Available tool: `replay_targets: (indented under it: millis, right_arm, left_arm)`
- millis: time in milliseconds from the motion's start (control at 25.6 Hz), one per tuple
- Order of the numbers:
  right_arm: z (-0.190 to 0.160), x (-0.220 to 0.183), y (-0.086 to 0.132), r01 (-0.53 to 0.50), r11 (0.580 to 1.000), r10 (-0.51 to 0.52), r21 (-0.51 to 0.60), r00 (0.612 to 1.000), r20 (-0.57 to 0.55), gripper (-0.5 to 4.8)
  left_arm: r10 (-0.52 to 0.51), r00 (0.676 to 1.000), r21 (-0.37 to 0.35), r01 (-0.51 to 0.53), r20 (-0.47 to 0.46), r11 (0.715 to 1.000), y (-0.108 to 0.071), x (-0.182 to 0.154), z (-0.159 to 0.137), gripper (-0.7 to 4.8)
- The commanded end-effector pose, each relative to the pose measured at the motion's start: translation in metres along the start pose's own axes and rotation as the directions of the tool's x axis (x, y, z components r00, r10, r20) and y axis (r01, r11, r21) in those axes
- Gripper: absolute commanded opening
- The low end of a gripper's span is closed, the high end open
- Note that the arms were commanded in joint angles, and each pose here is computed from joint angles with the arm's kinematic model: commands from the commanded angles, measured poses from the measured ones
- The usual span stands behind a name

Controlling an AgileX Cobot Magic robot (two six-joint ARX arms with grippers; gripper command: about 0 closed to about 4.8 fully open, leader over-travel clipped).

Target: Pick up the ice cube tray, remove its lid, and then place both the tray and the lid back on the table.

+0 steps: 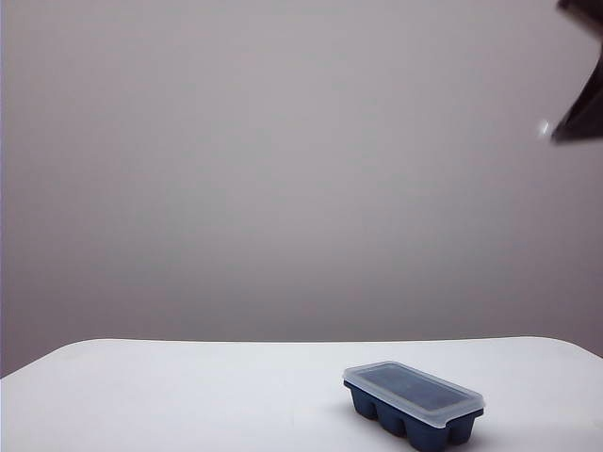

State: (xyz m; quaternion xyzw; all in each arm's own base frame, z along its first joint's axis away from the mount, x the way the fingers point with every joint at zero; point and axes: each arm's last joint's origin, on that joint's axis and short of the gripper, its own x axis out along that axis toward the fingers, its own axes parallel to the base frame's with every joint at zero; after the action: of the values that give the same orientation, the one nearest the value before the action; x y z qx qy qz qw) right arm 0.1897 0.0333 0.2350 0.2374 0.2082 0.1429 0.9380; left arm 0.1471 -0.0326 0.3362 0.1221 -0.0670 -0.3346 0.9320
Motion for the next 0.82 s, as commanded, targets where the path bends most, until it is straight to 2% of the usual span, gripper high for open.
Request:
replay_targets:
  millis: [39, 156, 234, 312, 351, 429, 585, 819]
  right_arm:
    - [-0.011, 0.020, -0.009, 0.007, 0.999, -0.003, 0.032, 0.993, -0.117, 0.14]
    - [-0.026, 0.041, -0.022, 0.041, 0.997, -0.026, 0.062, 0.972, -0.234, 1.15]
    - [-0.042, 0.057, -0.033, 0.059, 0.994, -0.022, 0.097, 0.937, -0.348, 1.22]
    - [-0.060, 0.071, -0.043, 0.054, 0.982, 0.035, 0.180, 0.889, -0.457, 1.37]
    - [-0.068, 0.077, -0.047, 0.056, 0.968, 0.074, 0.244, 0.866, -0.494, 2.02]
    - [-0.080, 0.088, -0.054, 0.059, 0.927, 0.148, 0.370, 0.850, -0.505, 3.43]
    - [-0.095, 0.096, -0.061, 0.065, 0.856, 0.221, 0.513, 0.851, -0.477, 3.46]
    - [-0.113, 0.103, -0.053, 0.121, 0.845, 0.202, 0.521, 0.829, -0.521, 3.45]
  left_arm:
    - [-0.174, 0.983, -0.017, 0.173, -0.054, 0.985, 0.011, 0.033, -0.028, 0.85]
    - [-0.218, 0.966, -0.091, 0.207, -0.139, 0.974, 0.021, 0.061, -0.062, 0.85]
    - [-0.240, 0.953, -0.141, 0.216, -0.187, 0.966, 0.025, 0.075, -0.084, 0.85]
    - [-0.262, 0.939, -0.184, 0.224, -0.221, 0.957, 0.026, 0.083, -0.097, 0.85]
    - [-0.276, 0.934, -0.196, 0.233, -0.227, 0.952, 0.025, 0.085, -0.101, 0.85]
    - [-0.287, 0.934, -0.182, 0.250, -0.215, 0.951, 0.024, 0.086, -0.100, 0.85]
    - [-0.268, 0.946, -0.135, 0.246, -0.180, 0.960, 0.026, 0.088, -0.096, 0.85]
    - [-0.266, 0.948, -0.131, 0.245, -0.177, 0.961, 0.026, 0.088, -0.096, 0.85]
